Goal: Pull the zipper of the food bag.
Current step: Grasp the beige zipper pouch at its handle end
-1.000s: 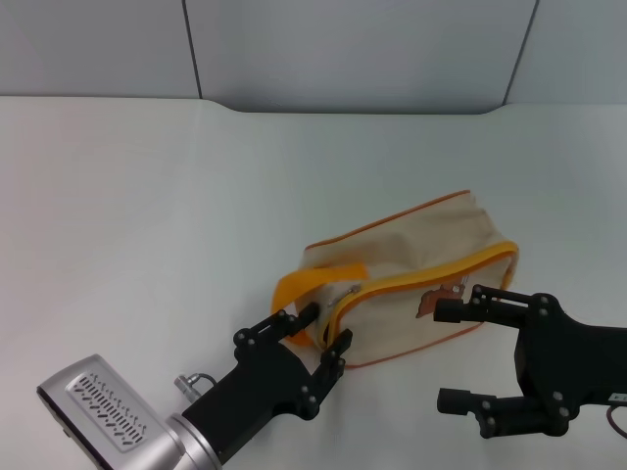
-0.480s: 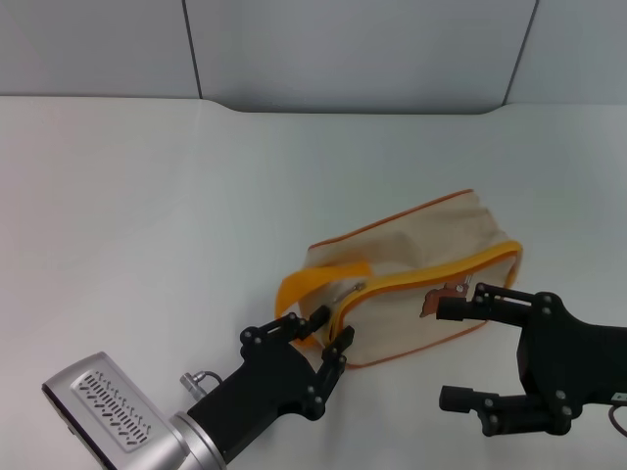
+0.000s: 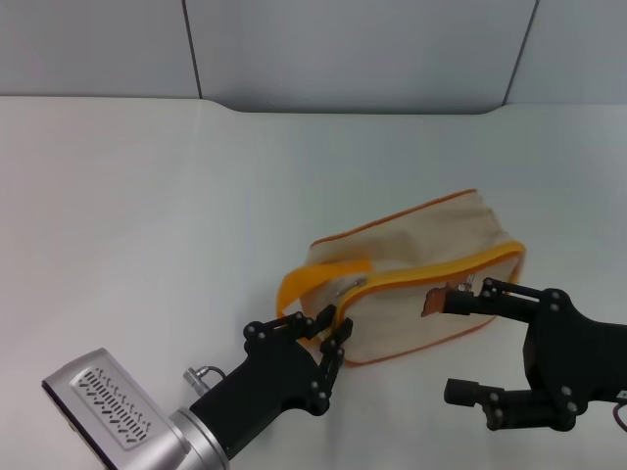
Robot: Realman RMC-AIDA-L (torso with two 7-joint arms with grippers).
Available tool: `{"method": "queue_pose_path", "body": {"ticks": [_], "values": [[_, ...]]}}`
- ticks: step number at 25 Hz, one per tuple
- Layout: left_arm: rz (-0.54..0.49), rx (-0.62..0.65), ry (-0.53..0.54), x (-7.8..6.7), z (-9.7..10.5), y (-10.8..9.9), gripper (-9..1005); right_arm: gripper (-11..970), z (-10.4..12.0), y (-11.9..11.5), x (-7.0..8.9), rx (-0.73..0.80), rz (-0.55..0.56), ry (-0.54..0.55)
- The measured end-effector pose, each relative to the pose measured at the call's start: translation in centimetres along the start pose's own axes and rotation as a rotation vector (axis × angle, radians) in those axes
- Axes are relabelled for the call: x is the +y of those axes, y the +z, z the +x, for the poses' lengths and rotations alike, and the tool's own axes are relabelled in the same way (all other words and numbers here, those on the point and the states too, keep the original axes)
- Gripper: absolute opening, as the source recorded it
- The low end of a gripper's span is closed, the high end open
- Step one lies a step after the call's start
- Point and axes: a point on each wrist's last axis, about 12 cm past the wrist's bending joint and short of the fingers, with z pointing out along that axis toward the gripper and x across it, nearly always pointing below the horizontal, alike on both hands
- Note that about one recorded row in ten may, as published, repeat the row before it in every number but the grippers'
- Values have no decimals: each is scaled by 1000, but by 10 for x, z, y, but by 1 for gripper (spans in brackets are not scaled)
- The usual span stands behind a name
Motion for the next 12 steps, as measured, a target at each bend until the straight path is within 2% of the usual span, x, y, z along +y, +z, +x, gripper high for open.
{"method": "queue_pose_path", "body": {"ticks": [5, 12], "values": [[-4, -10, 2, 1, -1, 0, 133, 831, 0, -1, 1, -7, 8, -1], [-10, -52, -1, 1, -5, -3, 124, 832, 1, -5, 3, -16, 25, -1]]}}
